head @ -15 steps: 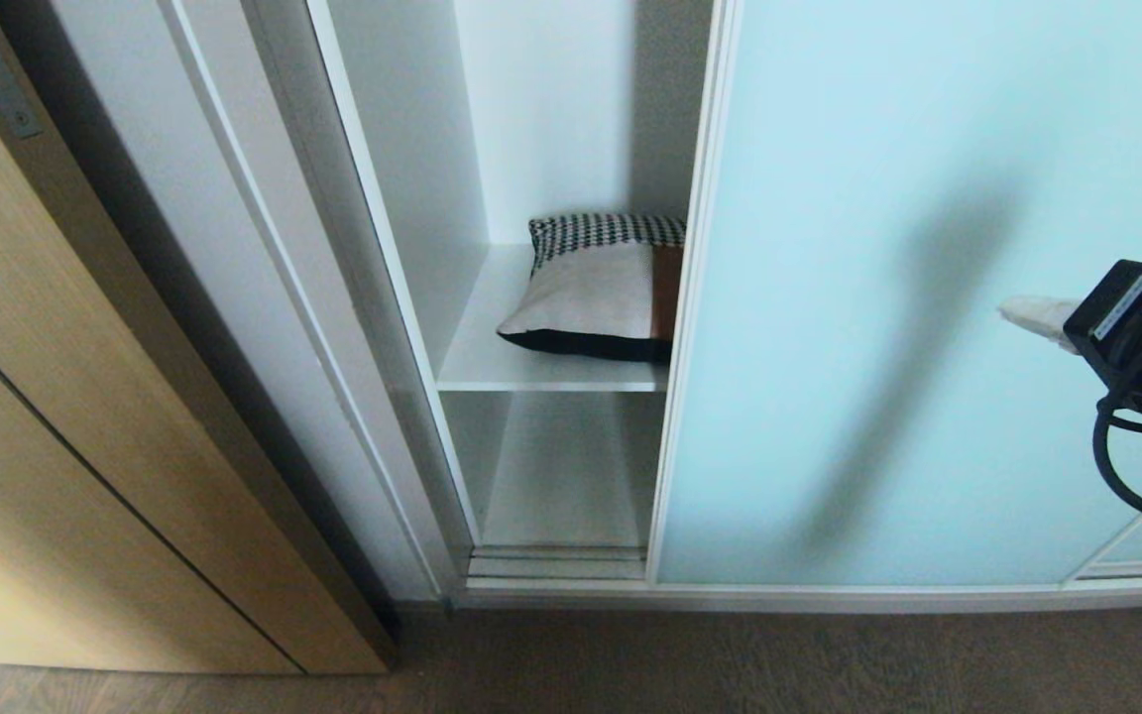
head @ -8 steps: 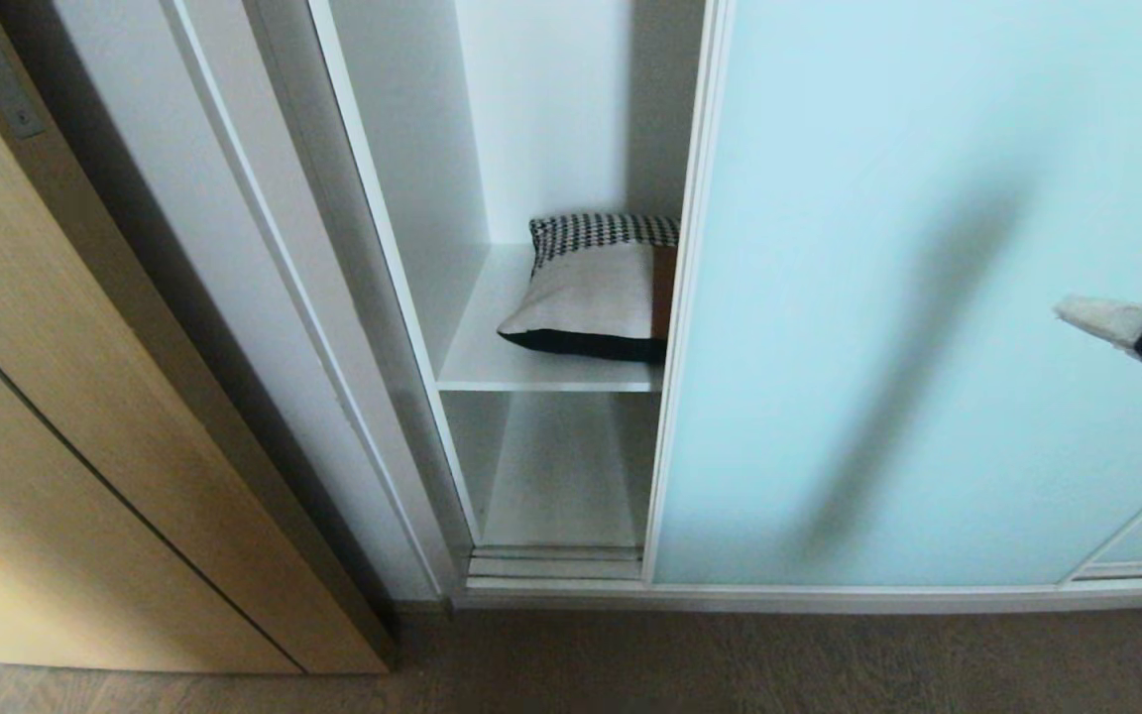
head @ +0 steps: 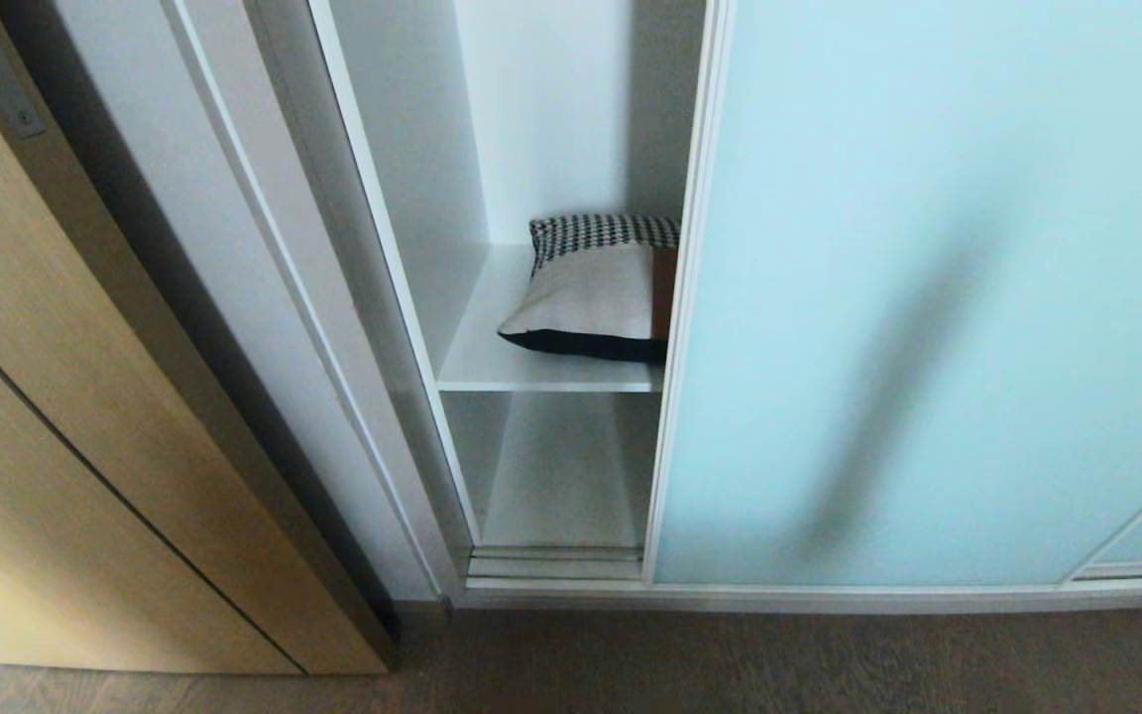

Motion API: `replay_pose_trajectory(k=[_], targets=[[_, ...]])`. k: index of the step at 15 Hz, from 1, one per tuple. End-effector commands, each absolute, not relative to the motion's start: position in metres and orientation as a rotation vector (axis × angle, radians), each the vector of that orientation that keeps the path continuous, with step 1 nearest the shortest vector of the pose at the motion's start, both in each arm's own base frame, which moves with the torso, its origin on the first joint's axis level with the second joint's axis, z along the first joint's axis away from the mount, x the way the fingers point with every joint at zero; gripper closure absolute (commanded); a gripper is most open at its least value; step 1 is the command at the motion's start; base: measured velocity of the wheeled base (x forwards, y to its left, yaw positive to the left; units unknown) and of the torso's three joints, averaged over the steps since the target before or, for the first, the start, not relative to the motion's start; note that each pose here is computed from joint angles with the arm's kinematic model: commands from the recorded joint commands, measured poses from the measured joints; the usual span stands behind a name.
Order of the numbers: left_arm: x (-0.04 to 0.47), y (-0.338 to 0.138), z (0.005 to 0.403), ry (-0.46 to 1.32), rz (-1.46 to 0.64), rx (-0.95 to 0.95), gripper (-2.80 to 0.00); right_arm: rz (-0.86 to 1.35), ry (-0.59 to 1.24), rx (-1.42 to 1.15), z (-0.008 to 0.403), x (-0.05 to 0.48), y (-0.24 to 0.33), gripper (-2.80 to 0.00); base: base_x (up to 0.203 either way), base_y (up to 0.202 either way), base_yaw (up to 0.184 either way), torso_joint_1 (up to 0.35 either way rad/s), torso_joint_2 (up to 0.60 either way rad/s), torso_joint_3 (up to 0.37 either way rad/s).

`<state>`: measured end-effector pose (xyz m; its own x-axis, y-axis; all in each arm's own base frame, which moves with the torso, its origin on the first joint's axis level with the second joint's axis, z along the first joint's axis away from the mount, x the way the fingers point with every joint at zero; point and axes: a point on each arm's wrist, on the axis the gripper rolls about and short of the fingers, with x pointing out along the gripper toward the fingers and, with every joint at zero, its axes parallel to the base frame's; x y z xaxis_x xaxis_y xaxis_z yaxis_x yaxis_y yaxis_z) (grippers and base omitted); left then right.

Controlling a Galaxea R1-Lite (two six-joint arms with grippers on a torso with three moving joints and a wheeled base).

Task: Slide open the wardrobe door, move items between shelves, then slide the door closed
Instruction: Close the door

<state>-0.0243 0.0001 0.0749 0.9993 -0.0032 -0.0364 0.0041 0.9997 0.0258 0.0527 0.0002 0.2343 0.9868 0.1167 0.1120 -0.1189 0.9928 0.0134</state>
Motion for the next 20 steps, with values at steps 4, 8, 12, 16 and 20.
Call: replay_pose_trajectory(k=[4,8,12,16,20], targets=[[-0.024,0.0,0.075,0.037,-0.004,0.026,0.0,-0.03,-0.099,0.06,0.158,-0.009,0.002,0.0,0.0,0.0,0.0,0.0,0.0,0.0],[-0.024,0.0,0.075,0.038,-0.004,0.026,0.0,0.049,-0.048,0.084,0.133,-0.025,0.001,0.0,0.0,0.0,0.0,0.0,0.0,0.0],[-0.024,0.0,0.075,0.037,-0.004,0.026,0.0,0.012,-0.025,0.053,0.082,-0.026,0.0,0.0,0.0,0.0,0.0,0.0,0.0,0.0],[-0.024,0.0,0.075,0.037,-0.004,0.026,0.0,-0.025,-0.009,-0.005,0.076,-0.023,-0.001,0.0,0.0,0.0,0.0,0.0,0.0,0.0],[-0.024,0.0,0.075,0.037,-0.004,0.026,0.0,-0.021,-0.011,0.035,0.076,-0.023,-0.001,0.0,0.0,0.0,0.0,0.0,0.0,0.0]])
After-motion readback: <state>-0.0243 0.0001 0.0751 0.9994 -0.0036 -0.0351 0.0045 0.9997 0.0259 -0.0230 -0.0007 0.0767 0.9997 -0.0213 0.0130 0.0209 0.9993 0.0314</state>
